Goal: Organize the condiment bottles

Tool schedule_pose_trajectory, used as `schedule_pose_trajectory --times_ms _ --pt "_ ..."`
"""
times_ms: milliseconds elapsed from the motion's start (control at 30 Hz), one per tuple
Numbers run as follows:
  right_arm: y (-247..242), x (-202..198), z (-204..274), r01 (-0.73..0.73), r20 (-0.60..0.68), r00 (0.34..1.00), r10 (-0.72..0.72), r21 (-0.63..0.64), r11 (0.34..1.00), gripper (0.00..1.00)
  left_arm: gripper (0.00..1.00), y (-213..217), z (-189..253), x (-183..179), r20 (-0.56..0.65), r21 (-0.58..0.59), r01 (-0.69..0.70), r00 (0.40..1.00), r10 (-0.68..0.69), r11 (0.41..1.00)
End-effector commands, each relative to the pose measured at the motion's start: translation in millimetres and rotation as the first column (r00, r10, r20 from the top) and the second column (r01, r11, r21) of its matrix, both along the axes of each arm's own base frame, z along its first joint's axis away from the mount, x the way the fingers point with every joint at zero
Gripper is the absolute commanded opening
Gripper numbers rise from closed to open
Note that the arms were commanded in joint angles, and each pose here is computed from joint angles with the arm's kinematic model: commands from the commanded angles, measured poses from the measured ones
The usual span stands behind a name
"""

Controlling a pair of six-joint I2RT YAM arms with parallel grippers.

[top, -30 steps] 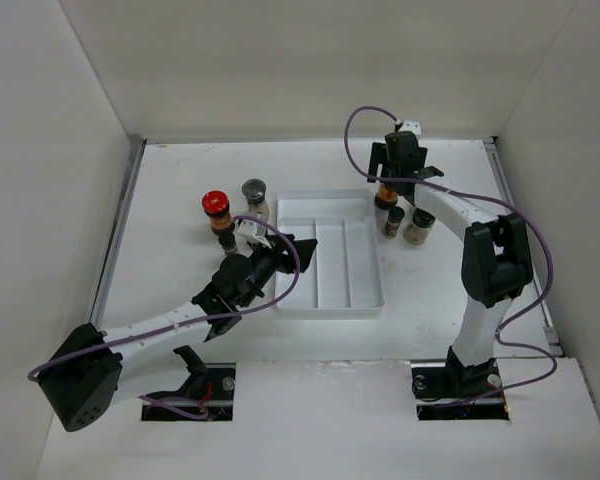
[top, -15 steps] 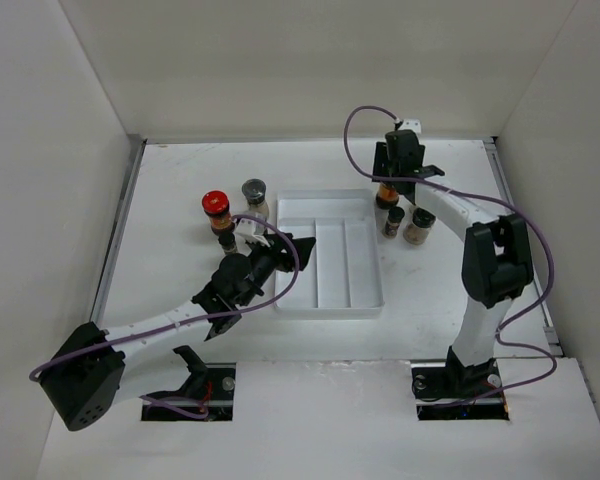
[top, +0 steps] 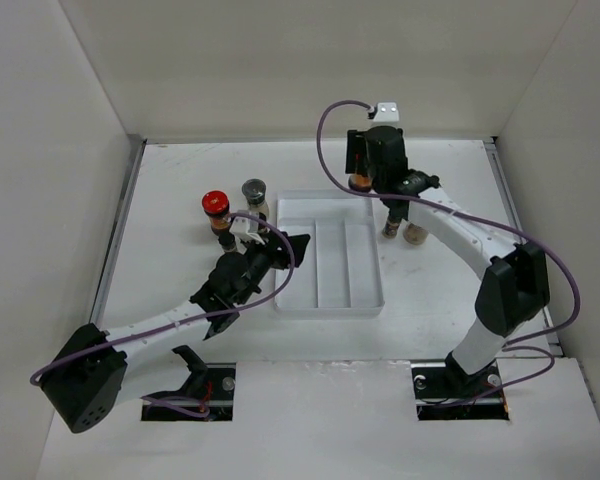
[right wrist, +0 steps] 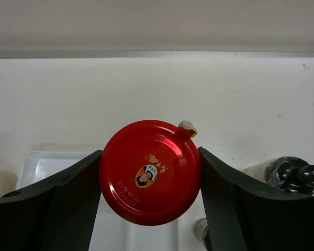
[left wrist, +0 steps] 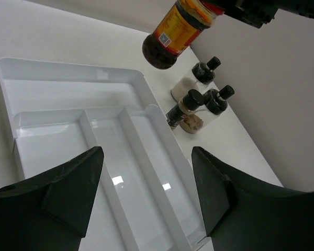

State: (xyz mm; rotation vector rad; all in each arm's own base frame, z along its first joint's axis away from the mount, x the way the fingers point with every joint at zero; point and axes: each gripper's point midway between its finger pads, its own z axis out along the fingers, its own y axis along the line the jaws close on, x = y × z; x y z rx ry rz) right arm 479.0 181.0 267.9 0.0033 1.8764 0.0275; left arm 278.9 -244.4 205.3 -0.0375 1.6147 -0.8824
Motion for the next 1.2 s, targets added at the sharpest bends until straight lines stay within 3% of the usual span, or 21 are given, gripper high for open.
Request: schedule_pose_trajectory --times_ms 0,533,867,967,1100,1167 --pt "26.0 7.4 29.6 -0.034 0.133 0.991 0.023 0.086 0.996 0.50 0.67 5.9 14.1 1.3 0.032 -0.059 -0.013 0.999 0.015 0.998" --pt "107.8 14.9 -1.5 -0.171 0.118 0.981 0.154 0.142 0.975 0.49 0.67 12.8 10.7 4.5 0.024 -0.066 -0.034 0.999 0.036 0.997" --pt "117.2 15.4 -43.6 -0.157 0.060 0.987 0.150 0.144 0.977 0.52 0.67 20.1 7.7 9.0 0.015 -0.064 -0.060 0.998 0.061 0.996" --pt "116.5 15.5 -47.4 -0.151 0.056 0.988 0.144 0.145 0.978 0.59 0.67 25.3 6.5 12.2 0.010 -0.063 -0.080 0.997 0.081 0.995" --pt "121.3 8.1 -44.1 -0.166 0.055 0.986 0.160 0.154 0.974 0.85 0.66 36.7 5.9 19.6 0.001 -0.056 -0.132 0.991 0.133 0.990" --pt "118.3 1.1 -31.7 -0.176 0.071 0.984 0.166 0.166 0.970 0.91 0.66 44.2 8.3 24.6 -0.004 -0.053 -0.169 0.986 0.169 0.984"
